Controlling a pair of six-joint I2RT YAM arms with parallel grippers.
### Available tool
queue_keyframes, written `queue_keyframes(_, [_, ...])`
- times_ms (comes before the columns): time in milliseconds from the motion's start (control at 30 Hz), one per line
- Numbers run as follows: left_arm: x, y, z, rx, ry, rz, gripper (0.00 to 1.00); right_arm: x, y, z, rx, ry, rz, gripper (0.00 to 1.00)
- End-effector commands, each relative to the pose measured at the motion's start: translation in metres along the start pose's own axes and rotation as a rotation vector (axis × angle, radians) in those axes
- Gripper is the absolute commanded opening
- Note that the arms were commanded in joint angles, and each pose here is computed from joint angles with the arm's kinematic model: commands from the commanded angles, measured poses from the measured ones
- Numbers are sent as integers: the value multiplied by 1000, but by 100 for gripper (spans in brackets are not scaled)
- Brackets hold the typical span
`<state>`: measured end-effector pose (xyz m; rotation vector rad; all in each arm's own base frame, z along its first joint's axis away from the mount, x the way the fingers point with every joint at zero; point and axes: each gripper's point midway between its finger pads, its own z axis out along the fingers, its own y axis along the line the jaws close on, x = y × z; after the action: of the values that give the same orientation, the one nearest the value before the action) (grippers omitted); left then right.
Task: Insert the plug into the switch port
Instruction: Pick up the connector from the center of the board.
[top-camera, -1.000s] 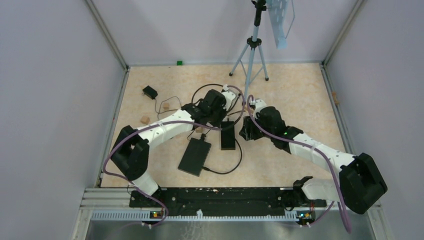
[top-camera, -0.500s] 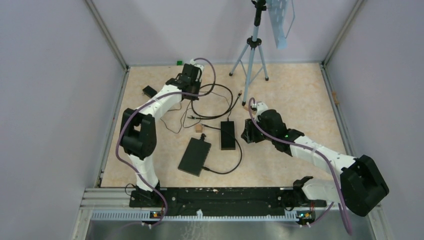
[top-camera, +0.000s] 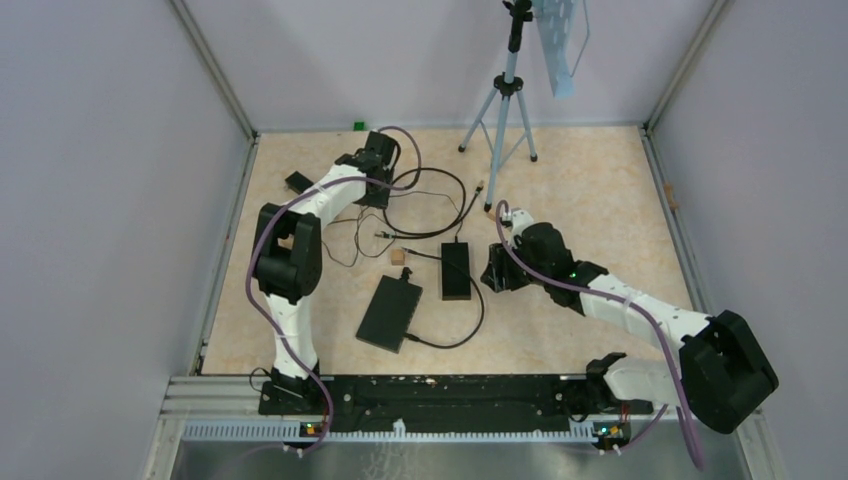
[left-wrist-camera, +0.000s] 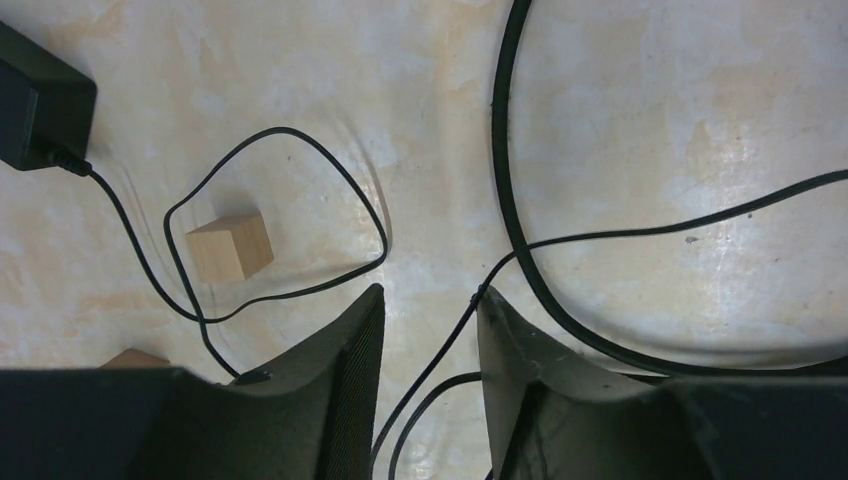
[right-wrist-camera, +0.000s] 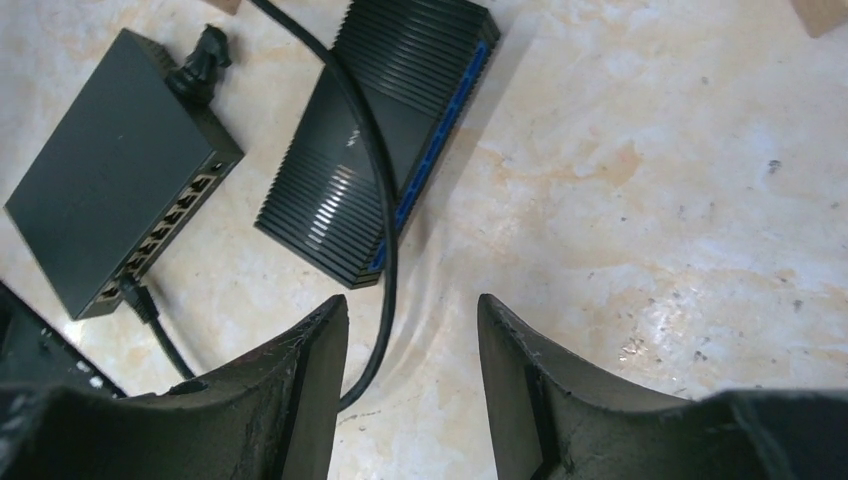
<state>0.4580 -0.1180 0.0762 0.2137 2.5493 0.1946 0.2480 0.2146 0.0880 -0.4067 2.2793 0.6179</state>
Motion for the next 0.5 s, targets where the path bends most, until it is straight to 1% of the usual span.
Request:
queue_keyframes(0, [-2,5,-1,-24,-14,-20,49,-23,30,-8,-159,-70,-78,51])
queue_keyframes(33, [-1,4,0,-16,-13,-20,52,-25,40,-10,-211,-74,-90,52])
queue_keyframes(67, [1,3,1,-13,-5,-17,55,-33,54,-14,-285,-99,-113,55])
queue_keyframes(133, [3,4,1,-20,7,-20,58,-45,74,-20,-394,-135,-143,58])
queue_keyframes(200, [7,8,1,-52,18,-32,62,-54,86,-19,-460,-150,-179,59])
queue_keyframes(267, [9,16,-1,-92,23,-58,70,-61,90,-10,-479,-149,-217,59])
queue_keyframes(300, [9,19,-3,-107,21,-75,76,-64,90,-3,-479,-145,-240,59])
queue_keyframes(333, [8,20,-6,-109,15,-91,80,-67,90,5,-484,-142,-263,59])
queue_keyframes(433, [-2,21,-22,-72,-29,-142,94,-74,96,26,-509,-157,-357,60])
queue_keyframes(467, [-8,19,-31,-41,-59,-151,96,-76,101,32,-525,-167,-400,60])
